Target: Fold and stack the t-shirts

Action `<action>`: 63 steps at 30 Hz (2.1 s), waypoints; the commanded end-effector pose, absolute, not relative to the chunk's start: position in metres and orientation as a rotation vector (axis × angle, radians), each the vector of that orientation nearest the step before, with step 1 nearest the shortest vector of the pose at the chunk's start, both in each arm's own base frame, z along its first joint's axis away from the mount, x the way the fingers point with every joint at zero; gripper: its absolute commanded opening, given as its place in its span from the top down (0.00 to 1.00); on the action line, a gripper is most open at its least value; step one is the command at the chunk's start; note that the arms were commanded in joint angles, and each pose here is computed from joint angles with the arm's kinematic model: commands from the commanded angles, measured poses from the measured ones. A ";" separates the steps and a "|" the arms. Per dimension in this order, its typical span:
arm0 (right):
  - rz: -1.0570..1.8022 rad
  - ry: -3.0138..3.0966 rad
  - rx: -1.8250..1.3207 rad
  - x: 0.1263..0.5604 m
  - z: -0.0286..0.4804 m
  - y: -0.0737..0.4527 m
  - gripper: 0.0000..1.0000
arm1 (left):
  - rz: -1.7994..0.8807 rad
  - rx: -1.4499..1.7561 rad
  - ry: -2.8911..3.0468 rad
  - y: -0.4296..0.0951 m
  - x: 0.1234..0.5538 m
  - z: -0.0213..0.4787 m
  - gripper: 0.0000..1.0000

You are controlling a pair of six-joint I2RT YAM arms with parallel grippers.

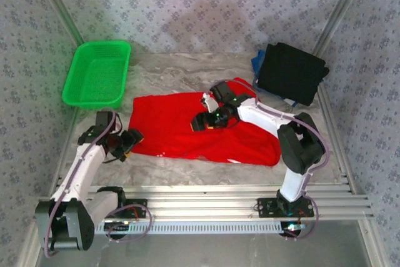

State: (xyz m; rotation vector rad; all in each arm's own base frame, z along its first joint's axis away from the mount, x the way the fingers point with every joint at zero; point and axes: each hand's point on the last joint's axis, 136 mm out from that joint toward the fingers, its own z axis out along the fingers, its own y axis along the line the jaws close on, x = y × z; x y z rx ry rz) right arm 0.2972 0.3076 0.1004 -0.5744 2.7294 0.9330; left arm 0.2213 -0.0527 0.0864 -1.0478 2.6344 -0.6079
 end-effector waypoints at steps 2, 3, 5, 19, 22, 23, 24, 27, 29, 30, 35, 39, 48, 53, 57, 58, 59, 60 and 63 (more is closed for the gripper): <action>0.902 2.710 -0.592 0.294 0.106 0.293 0.16 | -0.647 -1.110 2.588 -0.054 0.236 0.077 0.35; 0.894 2.714 -0.571 0.294 0.106 0.287 0.16 | -0.624 -1.126 2.590 -0.051 0.237 0.074 0.35; 0.863 2.761 -0.519 0.287 0.093 0.270 0.16 | -0.577 -1.162 2.594 -0.045 0.237 0.068 0.35; 0.760 2.827 -0.326 0.273 0.077 0.210 0.16 | -0.479 -1.398 2.420 -0.006 0.240 0.059 0.31; 0.754 2.831 -0.312 0.274 0.076 0.205 0.16 | -0.472 -1.433 2.368 0.002 0.238 0.065 0.34; 0.756 2.835 -0.305 0.274 0.074 0.204 0.17 | -0.460 -1.439 2.357 0.005 0.238 0.067 0.34; 0.759 2.836 -0.300 0.274 0.073 0.203 0.16 | -0.452 -1.444 2.348 0.007 0.236 0.068 0.34; 0.764 2.840 -0.293 0.275 0.071 0.202 0.17 | -0.455 -1.479 2.354 0.008 0.234 0.064 0.36; 0.764 2.844 -0.290 0.276 0.070 0.202 0.17 | -0.471 -1.482 2.362 0.007 0.238 0.061 0.41; 0.769 2.843 -0.292 0.276 0.070 0.203 0.17 | -0.478 -1.485 2.365 0.006 0.241 0.060 0.45; 0.781 2.841 -0.295 0.279 0.069 0.204 0.17 | -0.492 -1.481 2.369 0.007 0.257 0.057 0.59; 0.787 2.842 -0.299 0.281 0.068 0.206 0.18 | -0.483 -1.492 2.405 0.007 0.266 0.048 0.64; 0.716 2.913 -0.179 0.289 0.052 0.195 0.19 | -0.496 -1.523 2.485 -0.001 0.263 0.020 0.71; 0.589 3.021 0.018 0.291 0.026 0.173 0.21 | -0.440 -1.548 2.544 0.001 0.247 0.008 0.97; 0.460 3.062 0.155 0.291 0.014 0.155 0.22 | -0.369 -1.593 2.545 0.013 0.228 0.007 1.00; 0.418 3.073 0.191 0.289 0.011 0.149 0.22 | -0.354 -1.601 2.530 0.017 0.223 0.010 1.00; 0.387 3.076 0.220 0.290 0.009 0.145 0.22 | -0.343 -1.615 2.513 0.020 0.219 0.013 1.00; 0.340 3.098 0.244 0.286 0.006 0.140 0.23 | -0.333 -1.636 2.491 0.024 0.213 0.015 1.00; 0.245 3.135 0.312 0.283 -0.001 0.128 0.25 | -0.355 -1.706 2.439 0.029 0.198 0.015 1.00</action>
